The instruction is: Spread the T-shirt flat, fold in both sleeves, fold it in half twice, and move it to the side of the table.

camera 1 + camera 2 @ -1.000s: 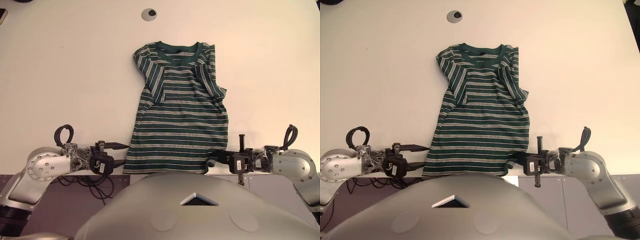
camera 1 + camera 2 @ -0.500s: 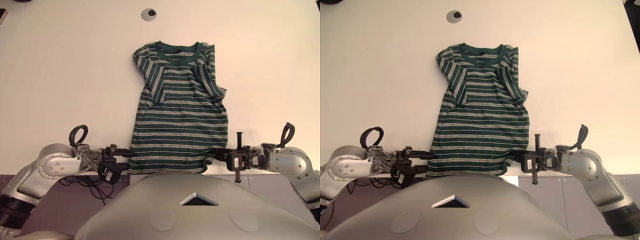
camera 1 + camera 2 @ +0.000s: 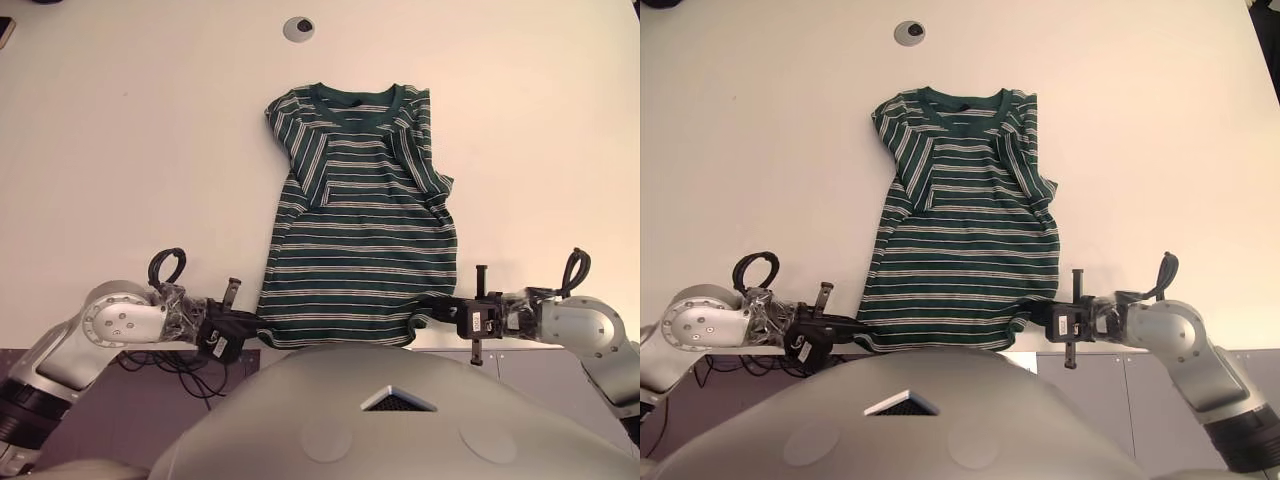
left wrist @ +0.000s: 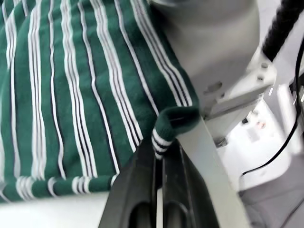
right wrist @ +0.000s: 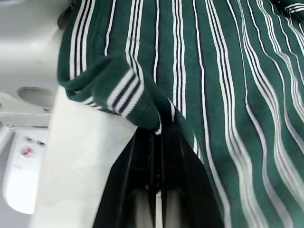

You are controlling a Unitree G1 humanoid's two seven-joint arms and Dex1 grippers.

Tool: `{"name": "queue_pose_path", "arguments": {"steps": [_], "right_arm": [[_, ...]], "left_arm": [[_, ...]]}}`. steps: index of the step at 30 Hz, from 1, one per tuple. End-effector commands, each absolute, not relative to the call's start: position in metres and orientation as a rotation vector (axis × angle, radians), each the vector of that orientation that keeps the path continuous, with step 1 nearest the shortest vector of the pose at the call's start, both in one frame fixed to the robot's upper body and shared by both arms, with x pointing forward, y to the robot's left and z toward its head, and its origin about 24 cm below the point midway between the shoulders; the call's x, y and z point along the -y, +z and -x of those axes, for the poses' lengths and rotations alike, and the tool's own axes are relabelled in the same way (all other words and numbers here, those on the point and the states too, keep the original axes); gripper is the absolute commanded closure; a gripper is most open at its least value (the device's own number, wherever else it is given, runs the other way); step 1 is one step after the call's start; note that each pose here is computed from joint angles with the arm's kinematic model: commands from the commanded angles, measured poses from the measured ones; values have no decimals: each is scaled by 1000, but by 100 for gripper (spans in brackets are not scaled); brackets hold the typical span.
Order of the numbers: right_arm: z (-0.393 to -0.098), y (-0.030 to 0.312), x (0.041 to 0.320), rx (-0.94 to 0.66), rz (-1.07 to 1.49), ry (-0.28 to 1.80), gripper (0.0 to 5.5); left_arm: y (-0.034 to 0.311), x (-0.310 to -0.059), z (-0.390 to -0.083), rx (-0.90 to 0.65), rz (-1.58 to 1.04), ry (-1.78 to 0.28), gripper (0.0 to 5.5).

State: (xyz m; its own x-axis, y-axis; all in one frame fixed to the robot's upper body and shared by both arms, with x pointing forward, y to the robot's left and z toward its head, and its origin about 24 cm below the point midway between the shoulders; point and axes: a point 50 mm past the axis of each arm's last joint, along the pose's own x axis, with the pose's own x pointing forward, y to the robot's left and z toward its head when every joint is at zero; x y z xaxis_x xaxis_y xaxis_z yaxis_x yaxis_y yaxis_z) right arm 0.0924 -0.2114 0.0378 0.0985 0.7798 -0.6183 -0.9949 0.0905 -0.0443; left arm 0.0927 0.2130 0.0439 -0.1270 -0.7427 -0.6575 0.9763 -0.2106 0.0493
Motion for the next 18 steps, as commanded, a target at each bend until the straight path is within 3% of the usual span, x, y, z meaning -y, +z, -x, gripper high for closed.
{"name": "queue_pose_path", "arguments": {"steps": [1,11,18], "right_arm": [[-81,46,221,-609,412,1436,550],[-75,70,212,-534,294,1530,550],[-106,93,201,-326,198,1437,550]], "left_arm": [[53,-229,-86,-610,-483,-1650,548],[85,-230,-68,-478,-267,-1628,548],[108,-217,-80,-315,-214,-1579,548]]}}
